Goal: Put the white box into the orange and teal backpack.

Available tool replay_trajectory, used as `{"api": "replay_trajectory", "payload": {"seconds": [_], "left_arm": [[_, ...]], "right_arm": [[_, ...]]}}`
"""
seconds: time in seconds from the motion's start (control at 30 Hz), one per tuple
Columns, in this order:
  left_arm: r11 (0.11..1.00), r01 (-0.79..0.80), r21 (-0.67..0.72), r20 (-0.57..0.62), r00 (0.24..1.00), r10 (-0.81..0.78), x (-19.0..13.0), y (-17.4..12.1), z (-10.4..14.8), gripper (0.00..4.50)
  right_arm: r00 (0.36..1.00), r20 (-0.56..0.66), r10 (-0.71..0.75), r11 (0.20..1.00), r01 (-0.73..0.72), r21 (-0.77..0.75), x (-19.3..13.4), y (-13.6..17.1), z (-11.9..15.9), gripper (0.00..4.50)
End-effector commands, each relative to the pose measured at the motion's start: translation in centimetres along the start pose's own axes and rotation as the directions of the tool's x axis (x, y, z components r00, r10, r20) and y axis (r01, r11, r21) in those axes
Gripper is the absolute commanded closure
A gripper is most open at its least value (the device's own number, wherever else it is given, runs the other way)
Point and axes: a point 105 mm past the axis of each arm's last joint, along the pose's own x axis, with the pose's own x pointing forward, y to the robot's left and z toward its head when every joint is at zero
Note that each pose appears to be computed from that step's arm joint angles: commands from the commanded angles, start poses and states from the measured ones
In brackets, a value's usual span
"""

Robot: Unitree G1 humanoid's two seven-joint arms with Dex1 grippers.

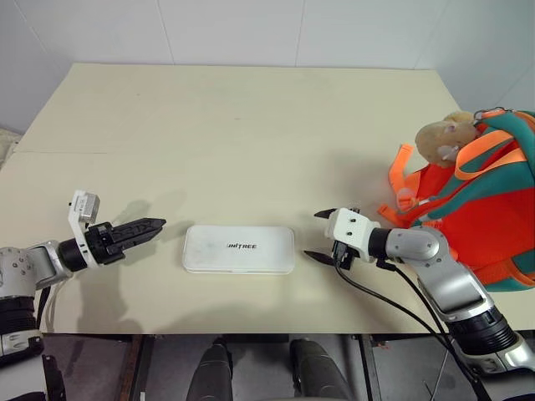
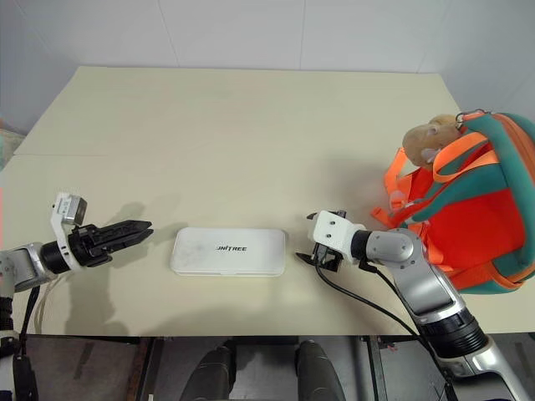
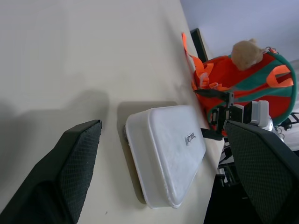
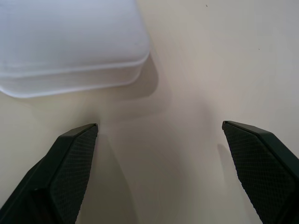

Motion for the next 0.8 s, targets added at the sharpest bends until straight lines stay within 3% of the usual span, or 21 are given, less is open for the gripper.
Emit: {"api": "replay_trajectory", "payload": {"seconds": [0.03,0.8], "left_arm": [[0.999,0.007,-0.040,-0.012,1.000,-0.008,0.0,0.3,-0.7,0.02],[0.989,0.127,-0.075,-0.175,0.975,-0.139,4.7,-0.3,-1.5,0.02]], "right_arm": [[1.000,0.030,0.003,0.999,-0.002,-0.033,-0.1,-0.2,0.9,0.00],[0.997,0.073,0.038,0.996,-0.032,-0.084,1.4,-0.3,2.0,0.00]]}}
